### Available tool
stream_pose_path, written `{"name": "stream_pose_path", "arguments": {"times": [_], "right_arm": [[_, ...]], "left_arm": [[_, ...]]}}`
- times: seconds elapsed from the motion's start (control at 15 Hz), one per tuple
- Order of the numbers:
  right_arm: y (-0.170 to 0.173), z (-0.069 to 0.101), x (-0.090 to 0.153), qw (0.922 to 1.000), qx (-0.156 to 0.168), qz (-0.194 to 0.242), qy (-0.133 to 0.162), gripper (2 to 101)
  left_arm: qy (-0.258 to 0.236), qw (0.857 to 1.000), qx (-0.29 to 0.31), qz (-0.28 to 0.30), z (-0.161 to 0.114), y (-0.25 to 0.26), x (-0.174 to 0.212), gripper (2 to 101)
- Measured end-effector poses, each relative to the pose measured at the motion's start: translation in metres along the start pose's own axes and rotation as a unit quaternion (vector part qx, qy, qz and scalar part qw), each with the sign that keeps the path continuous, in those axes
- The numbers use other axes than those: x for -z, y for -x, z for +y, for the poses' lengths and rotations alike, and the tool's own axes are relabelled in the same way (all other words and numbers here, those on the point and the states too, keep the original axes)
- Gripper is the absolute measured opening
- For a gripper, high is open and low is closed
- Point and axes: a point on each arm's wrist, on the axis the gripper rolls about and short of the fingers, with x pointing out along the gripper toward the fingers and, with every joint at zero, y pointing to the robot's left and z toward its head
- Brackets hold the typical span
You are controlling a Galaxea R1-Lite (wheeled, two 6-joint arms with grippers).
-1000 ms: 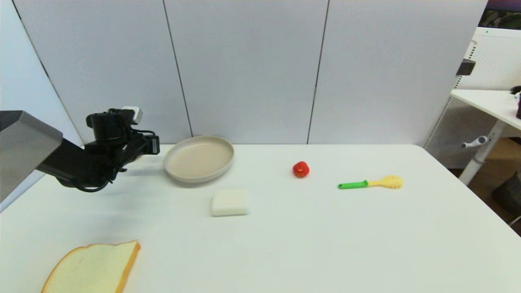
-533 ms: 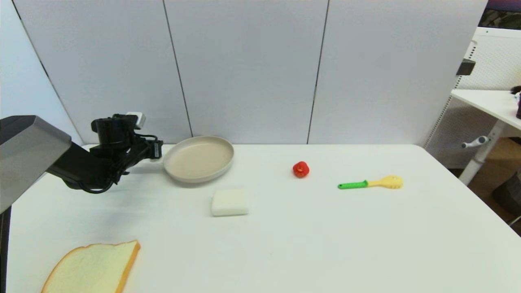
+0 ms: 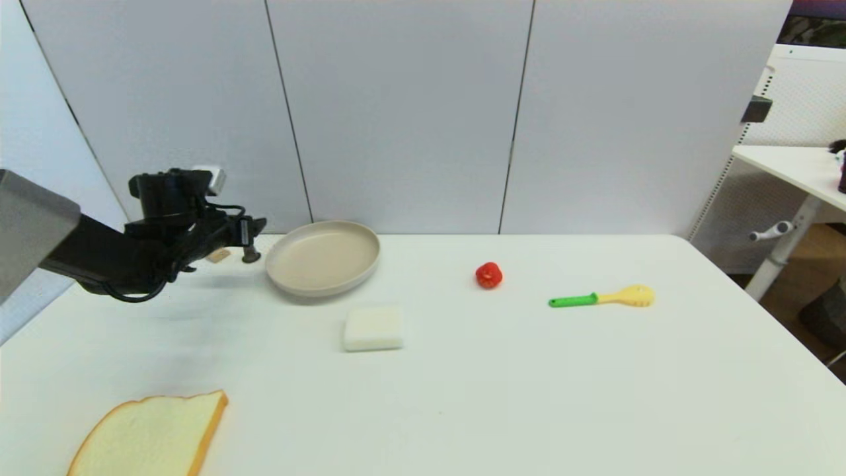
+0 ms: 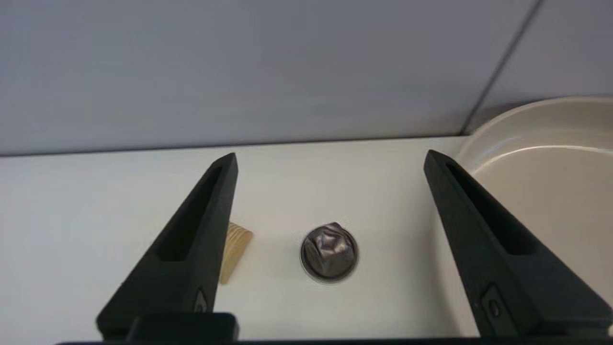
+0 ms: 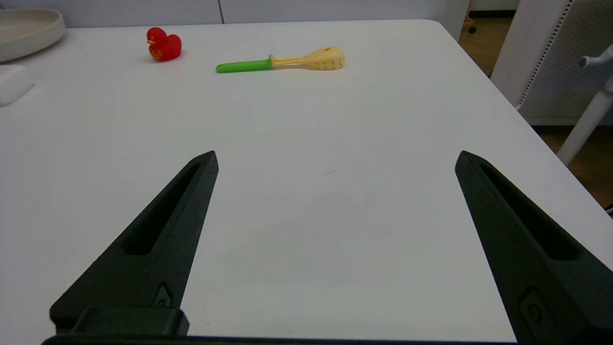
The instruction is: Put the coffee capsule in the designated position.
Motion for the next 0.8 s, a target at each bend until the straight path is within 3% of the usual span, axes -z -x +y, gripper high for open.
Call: {"name": "stream_pose_path", "arguments": {"times": [0.4,0.8], "right_arm": [[0.0,0.0,0.0,1.0,0.0,0.0,0.0,98.0],[0.0,0.0,0.0,1.0,0.0,0.0,0.0,98.0]], "left_arm": [[-0.01,0.999,0.014,-0.032,-0.003,0.135,-0.057,89.1],[-0.022,0.995,0.028,-0.096,-0.017,0.294,-0.024,93.8]]}}
